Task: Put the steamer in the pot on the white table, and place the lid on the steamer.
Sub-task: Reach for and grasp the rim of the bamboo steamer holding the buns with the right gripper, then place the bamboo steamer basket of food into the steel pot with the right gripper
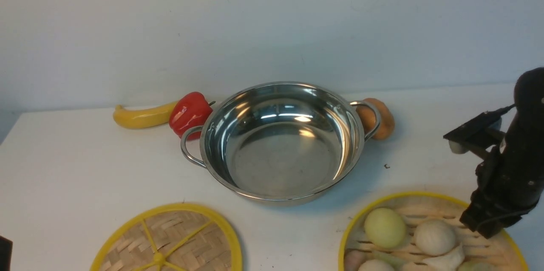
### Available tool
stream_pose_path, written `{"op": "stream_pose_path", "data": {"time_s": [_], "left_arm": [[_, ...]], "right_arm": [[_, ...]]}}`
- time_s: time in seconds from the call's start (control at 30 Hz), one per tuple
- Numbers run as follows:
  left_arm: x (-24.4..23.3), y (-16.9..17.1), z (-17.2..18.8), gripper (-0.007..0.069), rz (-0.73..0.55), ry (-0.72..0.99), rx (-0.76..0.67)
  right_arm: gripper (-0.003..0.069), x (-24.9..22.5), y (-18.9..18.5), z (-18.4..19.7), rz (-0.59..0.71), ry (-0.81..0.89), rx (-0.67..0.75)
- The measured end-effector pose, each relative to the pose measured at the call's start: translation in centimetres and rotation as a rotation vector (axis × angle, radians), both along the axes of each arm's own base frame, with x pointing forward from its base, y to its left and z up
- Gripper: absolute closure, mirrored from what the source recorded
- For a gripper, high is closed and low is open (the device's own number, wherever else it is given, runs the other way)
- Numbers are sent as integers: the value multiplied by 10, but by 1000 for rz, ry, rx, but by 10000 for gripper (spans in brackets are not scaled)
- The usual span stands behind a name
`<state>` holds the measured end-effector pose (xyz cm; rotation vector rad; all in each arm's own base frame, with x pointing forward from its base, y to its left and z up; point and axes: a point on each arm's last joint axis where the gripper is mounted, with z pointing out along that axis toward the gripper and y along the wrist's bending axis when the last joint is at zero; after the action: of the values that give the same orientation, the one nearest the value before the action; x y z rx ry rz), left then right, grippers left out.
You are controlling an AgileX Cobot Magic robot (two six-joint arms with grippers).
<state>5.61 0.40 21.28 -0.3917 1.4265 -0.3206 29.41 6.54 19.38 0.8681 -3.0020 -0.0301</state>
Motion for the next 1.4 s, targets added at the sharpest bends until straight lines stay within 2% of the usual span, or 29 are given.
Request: {"op": "stream_pose_path", "data": {"time_s": [0.2,0.67,0.77,1.13,1.4], "left_arm": [[0,0,0,384,0,0,0],[0,0,-3,384,-3,34,-2],[0,0,-3,384,-3,35,-2],[0,0,-3,384,-4,37,-2],[0,-1,-6,384,-6,62,-4]], "right_arm": [[581,6,4,29,27,-23,37],[581,50,24,105,42,-279,203],[581,63,30,110,45,-309,219],[581,127,71,95,113,-356,239],[581,164,99,96,120,-436,334]]}}
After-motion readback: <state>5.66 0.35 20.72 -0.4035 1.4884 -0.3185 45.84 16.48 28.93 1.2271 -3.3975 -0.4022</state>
